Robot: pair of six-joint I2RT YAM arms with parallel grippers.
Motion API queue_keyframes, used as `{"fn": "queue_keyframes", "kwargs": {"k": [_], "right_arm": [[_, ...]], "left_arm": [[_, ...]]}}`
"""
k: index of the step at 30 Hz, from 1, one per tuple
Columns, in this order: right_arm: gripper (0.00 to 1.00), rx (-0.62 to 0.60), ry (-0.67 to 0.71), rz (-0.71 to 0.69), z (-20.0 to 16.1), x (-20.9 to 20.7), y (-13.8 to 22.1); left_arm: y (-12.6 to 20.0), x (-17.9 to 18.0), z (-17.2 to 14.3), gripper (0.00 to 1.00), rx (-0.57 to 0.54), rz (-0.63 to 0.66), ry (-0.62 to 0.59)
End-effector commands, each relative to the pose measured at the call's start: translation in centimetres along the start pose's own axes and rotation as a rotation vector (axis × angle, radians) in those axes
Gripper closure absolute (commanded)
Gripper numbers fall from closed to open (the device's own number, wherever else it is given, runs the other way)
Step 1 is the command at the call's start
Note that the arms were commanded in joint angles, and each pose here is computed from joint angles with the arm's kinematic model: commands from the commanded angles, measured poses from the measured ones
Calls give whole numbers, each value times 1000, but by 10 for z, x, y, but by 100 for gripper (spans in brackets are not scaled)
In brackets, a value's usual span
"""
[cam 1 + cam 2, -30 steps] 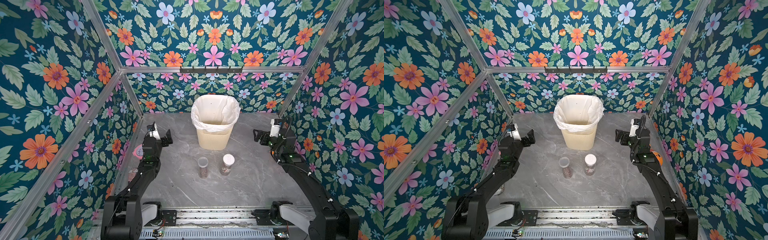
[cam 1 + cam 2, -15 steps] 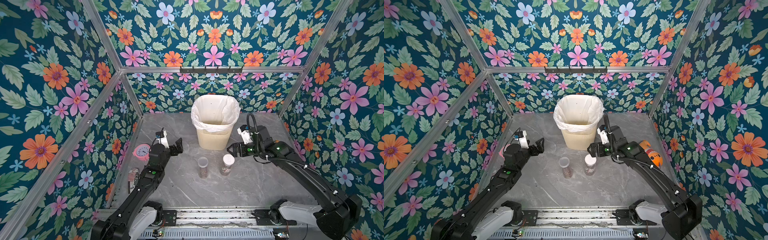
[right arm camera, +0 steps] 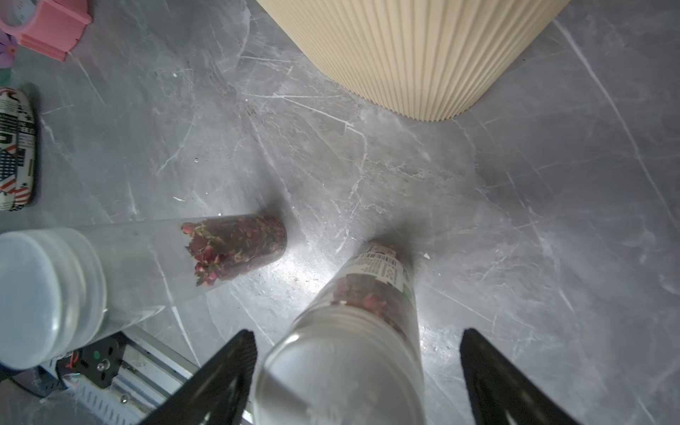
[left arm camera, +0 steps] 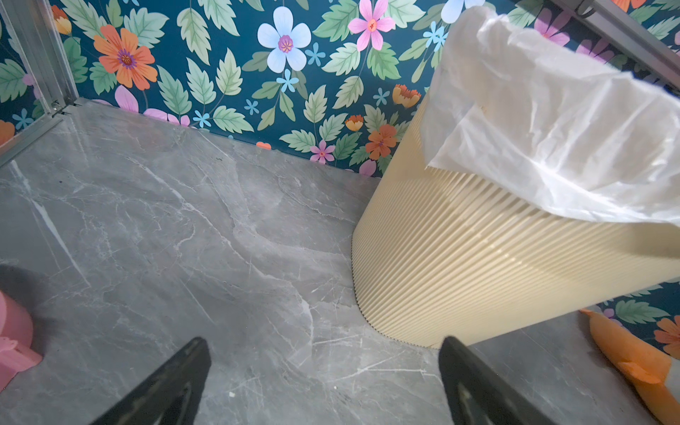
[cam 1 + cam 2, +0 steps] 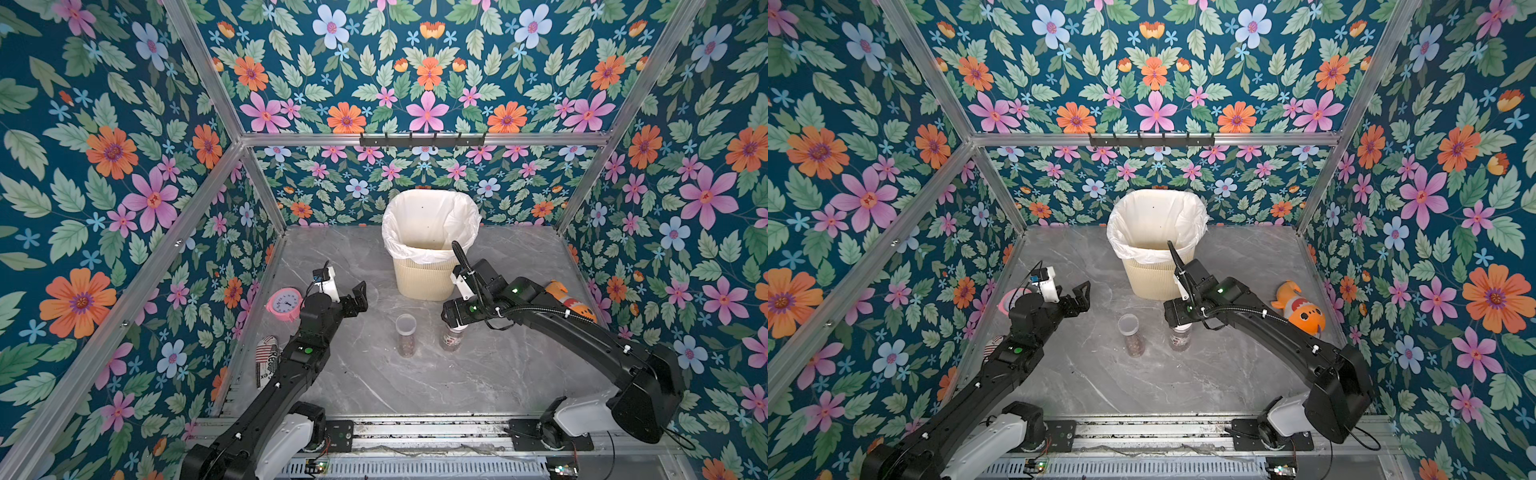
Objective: Empty the moldy dried flower tea in the jars
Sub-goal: Pick up the jar from the center of the board.
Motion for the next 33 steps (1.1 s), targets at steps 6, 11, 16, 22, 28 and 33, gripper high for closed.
{"fn": "queue_keyframes", "kwargs": {"k": [6, 11, 16, 22, 28, 33], "right_arm": [[14, 85, 13, -92, -10, 2, -9], [22, 109, 14, -103, -12, 3, -14], [27, 102, 14, -108, -12, 3, -9], [30, 82, 22, -118, -10, 2, 4], [36, 34, 28, -85, -7, 4, 25], [37, -35, -2, -17, -7, -3, 57]], "left_arm": [[0, -1, 0, 0, -8, -7, 9], [1, -1, 0, 1, -7, -5, 7], [3, -1, 0, 0, -1, -9, 7], [4, -17, 6, 0, 20, -91, -2], [5, -46, 17, 0, 62, -234, -36], [10, -91, 19, 0, 115, -433, -119]]}}
Point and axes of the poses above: each gripper's point midway between its finger pads, its own y axis back along the fingers, its own x axis along the line the jaws close on, z = x × y, the point moved 6 cm from there along y, back along the fingers, and after that the axes turned 11 degrees about y, right-handed, at the moved point
